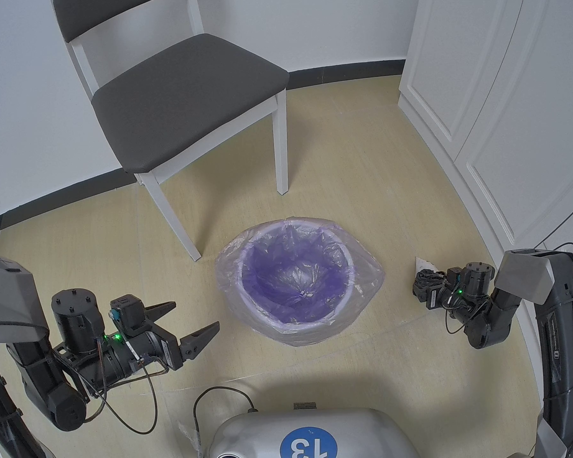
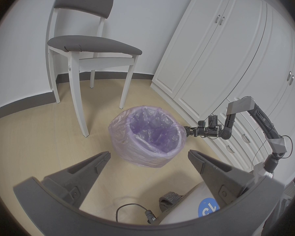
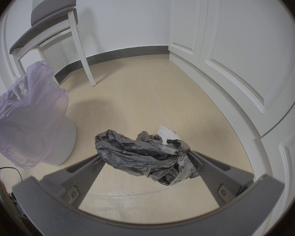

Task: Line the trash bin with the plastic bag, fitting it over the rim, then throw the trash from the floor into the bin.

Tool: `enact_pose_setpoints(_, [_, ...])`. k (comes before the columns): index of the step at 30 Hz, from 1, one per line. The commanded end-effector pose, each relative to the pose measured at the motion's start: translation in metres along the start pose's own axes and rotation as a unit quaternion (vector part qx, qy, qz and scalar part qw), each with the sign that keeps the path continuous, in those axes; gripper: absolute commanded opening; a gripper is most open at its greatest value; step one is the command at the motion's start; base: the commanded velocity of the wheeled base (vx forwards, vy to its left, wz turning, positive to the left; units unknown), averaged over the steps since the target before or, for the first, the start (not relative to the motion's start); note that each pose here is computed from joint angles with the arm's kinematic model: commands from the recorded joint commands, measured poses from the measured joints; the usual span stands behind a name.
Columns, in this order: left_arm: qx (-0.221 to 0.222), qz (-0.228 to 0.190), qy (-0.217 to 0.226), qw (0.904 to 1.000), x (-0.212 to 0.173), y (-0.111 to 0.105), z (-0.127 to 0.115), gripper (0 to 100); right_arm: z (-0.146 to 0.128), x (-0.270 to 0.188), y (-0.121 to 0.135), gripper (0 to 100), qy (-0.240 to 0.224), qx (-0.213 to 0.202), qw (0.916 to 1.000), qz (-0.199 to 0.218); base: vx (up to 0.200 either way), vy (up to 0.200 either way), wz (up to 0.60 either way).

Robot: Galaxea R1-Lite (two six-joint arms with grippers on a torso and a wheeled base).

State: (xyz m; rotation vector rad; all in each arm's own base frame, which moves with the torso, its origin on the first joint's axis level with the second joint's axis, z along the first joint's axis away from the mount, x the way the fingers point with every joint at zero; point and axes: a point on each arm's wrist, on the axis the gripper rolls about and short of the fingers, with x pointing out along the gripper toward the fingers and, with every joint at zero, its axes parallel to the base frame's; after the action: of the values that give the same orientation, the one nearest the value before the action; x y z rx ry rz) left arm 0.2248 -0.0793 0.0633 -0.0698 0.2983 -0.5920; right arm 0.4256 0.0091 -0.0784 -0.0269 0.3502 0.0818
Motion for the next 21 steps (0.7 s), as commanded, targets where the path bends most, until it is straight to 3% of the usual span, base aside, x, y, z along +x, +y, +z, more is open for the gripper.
enact_pose_setpoints(1, [0.003,-0.002,-0.009,0.9999,-0.0002,-0.0009,0.0022,100,-0.0011,0.0006,0.0001,100,0.001,0.000,1.0000,0.000,0.000,0.000,0.00])
enact_pose_setpoints(9, [0.004,-0.002,-0.011,0.9999,-0.0002,-0.0010,0.0028,100,-0.0009,0.0004,0.0006,100,-0.001,-0.002,1.0000,-0.001,0.000,0.000,0.00])
enact_pose_setpoints(10, [0.004,-0.003,-0.011,0.9999,-0.0001,-0.0013,0.0028,100,-0.0015,0.0003,0.0006,0,-0.002,-0.003,1.0000,-0.002,0.000,0.000,0.00])
enact_pose_setpoints(21, [0.009,-0.021,-0.010,0.9997,0.0008,-0.0102,0.0027,100,-0.0013,0.0002,0.0004,0,-0.002,-0.005,1.0000,-0.007,0.000,0.000,0.00])
